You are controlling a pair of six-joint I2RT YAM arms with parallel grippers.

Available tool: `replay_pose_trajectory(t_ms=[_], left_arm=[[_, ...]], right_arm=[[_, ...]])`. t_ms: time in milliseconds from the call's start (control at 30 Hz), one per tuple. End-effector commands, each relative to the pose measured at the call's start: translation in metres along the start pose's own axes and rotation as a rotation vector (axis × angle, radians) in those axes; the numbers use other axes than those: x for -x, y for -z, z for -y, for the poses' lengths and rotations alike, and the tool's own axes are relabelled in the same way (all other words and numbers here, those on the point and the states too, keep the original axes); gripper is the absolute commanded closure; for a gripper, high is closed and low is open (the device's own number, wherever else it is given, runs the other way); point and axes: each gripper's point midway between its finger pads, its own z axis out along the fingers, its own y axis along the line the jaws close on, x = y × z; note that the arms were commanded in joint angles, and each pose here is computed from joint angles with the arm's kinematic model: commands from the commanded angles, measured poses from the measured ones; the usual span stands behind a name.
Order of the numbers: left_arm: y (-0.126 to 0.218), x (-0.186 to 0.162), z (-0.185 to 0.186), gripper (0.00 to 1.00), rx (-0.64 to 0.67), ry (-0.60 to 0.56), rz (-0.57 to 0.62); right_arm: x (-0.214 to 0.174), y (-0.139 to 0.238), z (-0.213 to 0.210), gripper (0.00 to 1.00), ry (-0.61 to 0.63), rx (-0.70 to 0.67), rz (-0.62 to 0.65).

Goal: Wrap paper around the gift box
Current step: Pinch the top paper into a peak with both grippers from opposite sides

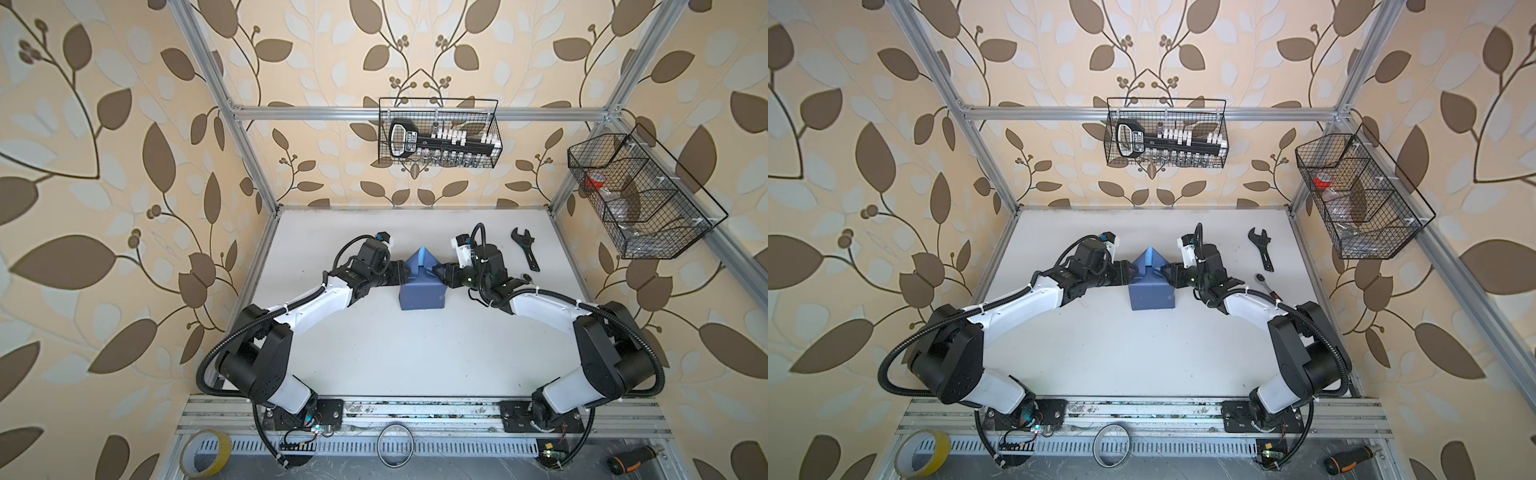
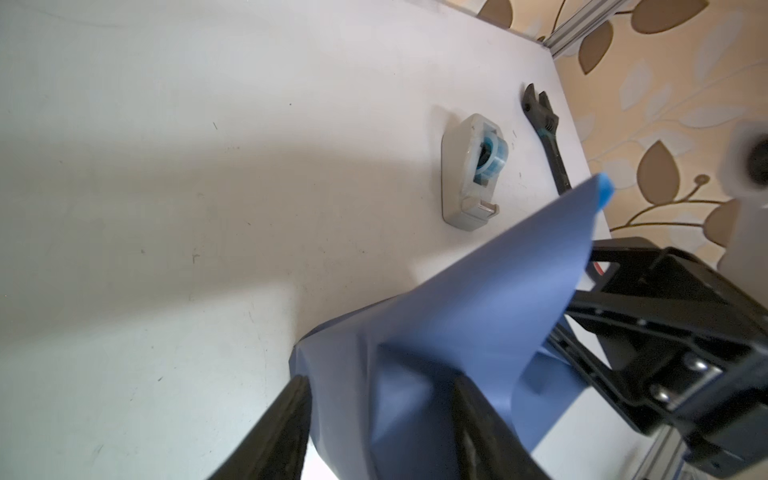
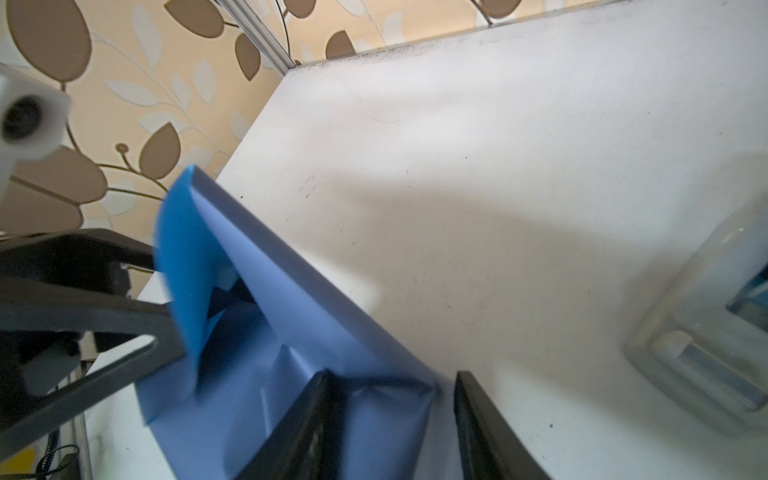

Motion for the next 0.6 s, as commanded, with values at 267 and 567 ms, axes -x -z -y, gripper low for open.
replay_pose_trajectory(t_ms=[267,567], left_arm=[[0.040,0.003,-0.005,0.66,0.026,0.013,0.052],[0.028,0.002,-0.014,0.76,0.072,-0.001,0.033]], right_arm=[[-0.040,-0.002,0.011,0.51,-0.012,-0.036,-0.117],[-0.040,-0.002,0.009,0.51,-0.014,-0.031,-0.116]])
